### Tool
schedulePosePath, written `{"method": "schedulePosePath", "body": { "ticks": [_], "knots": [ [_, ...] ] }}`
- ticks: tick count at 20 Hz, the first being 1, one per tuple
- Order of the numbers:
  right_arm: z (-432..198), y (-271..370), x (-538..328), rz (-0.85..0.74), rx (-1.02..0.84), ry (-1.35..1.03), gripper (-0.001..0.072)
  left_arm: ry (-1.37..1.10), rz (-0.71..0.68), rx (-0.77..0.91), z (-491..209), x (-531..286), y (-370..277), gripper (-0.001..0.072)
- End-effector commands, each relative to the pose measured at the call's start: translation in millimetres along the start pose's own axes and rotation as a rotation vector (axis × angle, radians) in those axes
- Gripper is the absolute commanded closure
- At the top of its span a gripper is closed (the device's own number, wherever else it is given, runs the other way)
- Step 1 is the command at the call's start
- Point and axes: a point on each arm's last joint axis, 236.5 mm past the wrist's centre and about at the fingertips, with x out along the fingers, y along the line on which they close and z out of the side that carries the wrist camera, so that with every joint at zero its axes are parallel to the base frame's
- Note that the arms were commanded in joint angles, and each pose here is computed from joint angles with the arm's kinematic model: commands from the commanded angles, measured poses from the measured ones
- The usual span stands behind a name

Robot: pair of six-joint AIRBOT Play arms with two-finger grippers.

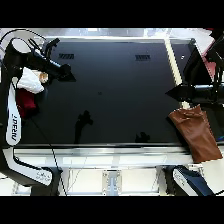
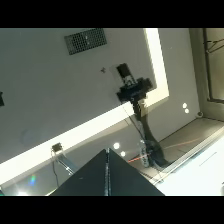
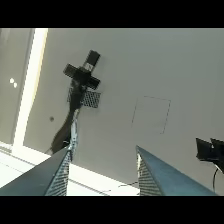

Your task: Fold the shirts.

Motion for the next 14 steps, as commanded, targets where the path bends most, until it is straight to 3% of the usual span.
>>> {"method": "schedulePosePath", "body": {
  "ticks": [1,14],
  "knots": [
    [-0.1,0.7,-0.4,0.001,0.001,0.000,0.0266,0.001,0.000,0.000,-0.1,0.5,0.1,0.0690],
    [3.5,0.2,-0.5,-0.001,0.000,-0.015,0.0266,0.001,-0.001,0.000,-0.1,0.6,-0.1,0.0690]
  ]
}}
